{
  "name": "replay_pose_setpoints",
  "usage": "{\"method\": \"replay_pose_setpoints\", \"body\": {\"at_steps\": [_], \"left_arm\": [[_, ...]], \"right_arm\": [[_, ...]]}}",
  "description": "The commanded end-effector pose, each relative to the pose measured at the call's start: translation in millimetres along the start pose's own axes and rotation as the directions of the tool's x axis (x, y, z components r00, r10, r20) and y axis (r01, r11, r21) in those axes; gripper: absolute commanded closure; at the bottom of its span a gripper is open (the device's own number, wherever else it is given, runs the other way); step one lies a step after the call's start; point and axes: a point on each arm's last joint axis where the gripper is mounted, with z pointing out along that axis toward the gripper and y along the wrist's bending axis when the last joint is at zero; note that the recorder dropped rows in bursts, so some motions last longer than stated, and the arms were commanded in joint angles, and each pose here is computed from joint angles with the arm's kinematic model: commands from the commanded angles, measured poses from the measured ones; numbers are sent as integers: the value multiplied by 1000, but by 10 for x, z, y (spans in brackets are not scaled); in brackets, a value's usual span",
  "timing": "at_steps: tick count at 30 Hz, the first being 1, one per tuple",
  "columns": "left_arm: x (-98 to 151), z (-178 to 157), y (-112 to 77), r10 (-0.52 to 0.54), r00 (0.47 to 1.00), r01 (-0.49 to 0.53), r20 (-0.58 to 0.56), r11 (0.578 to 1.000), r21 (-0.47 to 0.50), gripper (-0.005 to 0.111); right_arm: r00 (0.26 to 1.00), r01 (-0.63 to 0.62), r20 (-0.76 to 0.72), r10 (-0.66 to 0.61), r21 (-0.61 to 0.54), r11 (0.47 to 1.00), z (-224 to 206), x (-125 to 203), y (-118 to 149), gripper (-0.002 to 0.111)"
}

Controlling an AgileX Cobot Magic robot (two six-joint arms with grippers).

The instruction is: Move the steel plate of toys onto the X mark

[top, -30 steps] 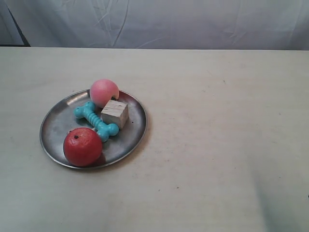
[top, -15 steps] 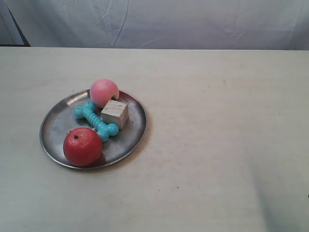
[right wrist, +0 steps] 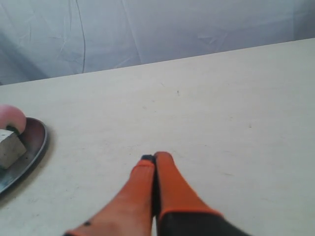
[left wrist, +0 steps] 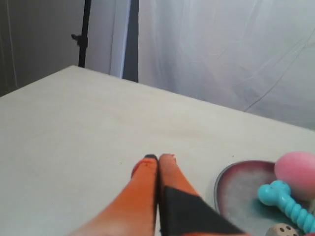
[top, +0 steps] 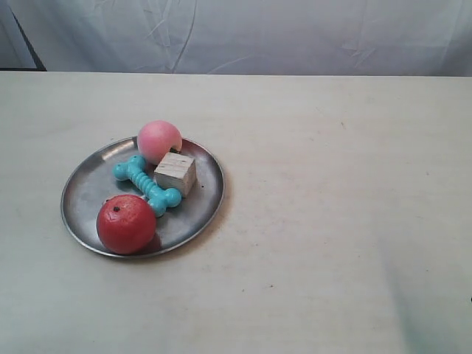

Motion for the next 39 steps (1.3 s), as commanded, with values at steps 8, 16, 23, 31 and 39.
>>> {"method": "replay_pose_setpoints", "body": {"at_steps": [8, 16, 23, 31, 39], "left_arm": [[-14, -2, 51, 250, 968, -249, 17, 967, -61, 107], [-53, -7, 86, 487, 873, -482, 19, 869, -117, 107], [-53, -7, 86, 487, 873, -482, 19, 869, -117, 107], [-53, -7, 86, 487, 873, -482, 19, 869, -117, 107], [-53, -7, 86, 487, 873, -482, 19, 869, -117, 107]], "right_arm": [[1000, 10, 10, -10, 8, 1000, 0, -3, -8, 108], [1000, 10, 10, -10, 8, 1000, 0, -3, -8, 108], [1000, 2, 11, -2, 5, 1000, 0, -4, -5, 108], [1000, 2, 11, -2, 5, 1000, 0, -4, -5, 108], [1000, 2, 8, -2, 5, 1000, 0, -1, -4, 108]]}}
